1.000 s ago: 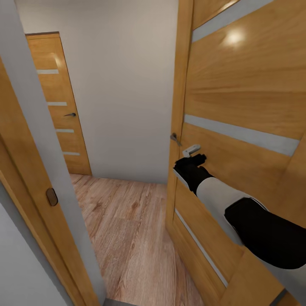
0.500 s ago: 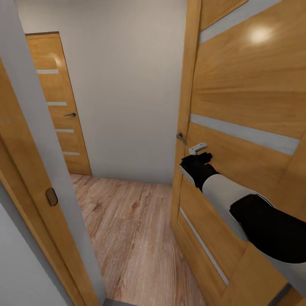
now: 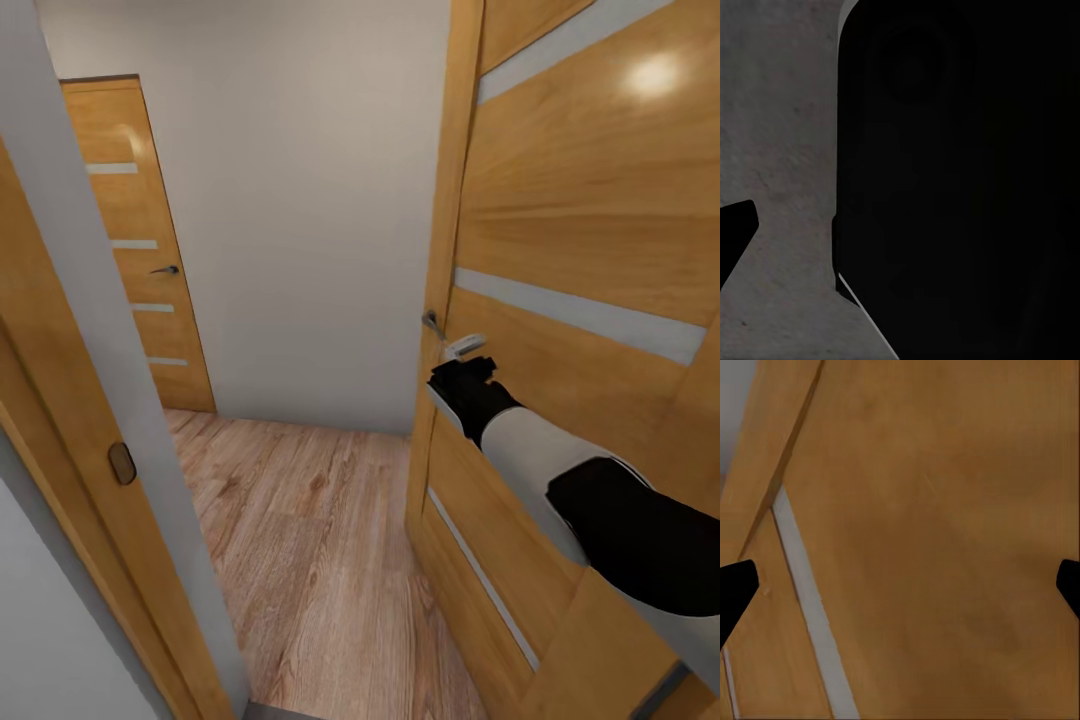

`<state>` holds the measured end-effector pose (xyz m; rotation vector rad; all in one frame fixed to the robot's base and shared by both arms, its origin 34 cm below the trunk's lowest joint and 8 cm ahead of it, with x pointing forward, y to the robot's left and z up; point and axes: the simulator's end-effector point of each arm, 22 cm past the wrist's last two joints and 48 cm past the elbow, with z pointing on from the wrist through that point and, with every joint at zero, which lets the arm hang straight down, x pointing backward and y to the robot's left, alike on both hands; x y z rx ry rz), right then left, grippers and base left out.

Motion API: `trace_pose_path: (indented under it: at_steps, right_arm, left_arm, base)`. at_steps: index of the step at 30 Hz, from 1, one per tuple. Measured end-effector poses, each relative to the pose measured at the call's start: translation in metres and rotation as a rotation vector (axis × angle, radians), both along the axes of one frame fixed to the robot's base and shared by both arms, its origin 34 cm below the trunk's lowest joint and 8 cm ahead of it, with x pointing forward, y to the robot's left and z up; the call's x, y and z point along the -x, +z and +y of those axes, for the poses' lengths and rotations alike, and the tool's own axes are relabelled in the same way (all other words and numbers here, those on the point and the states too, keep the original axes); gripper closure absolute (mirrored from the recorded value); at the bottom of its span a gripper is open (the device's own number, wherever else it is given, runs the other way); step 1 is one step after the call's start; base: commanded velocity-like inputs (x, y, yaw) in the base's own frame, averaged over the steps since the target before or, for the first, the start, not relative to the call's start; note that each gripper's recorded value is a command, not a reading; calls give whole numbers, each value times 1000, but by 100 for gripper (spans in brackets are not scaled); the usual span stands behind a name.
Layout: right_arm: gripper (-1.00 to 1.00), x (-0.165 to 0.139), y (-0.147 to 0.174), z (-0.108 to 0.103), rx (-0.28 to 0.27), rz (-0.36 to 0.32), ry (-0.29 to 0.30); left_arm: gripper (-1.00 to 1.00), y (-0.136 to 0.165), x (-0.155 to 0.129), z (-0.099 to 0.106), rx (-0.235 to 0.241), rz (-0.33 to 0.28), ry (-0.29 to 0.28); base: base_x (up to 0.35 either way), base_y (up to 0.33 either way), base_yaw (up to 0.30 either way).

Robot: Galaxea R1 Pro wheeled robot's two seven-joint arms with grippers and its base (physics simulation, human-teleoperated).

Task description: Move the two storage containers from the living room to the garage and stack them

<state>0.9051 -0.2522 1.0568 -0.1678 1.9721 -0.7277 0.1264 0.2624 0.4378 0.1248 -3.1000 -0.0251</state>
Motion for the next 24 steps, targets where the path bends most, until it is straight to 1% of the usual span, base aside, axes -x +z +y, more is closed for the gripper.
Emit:
trace_pose_path:
  at_steps: [4,8,12,24]
  right_arm:
    - [-100,-5,5,24,-49,-1,74]
    - [-100,-7,6,35,-75,3,112]
    - [-100,-7,6,39,-80,7,121]
    - [-100,-7,6,38,-81,9,121]
  left_arm:
    - [-100,0,0,0,0,0,0]
    - [-100,0,0,0,0,0,0]
    - [-100,0,0,0,0,0,0]
    - [-100,0,0,0,0,0,0]
  base:
    - [0,0,0]
    - [0,0,0]
    - [0,0,0]
    - [0,0,0]
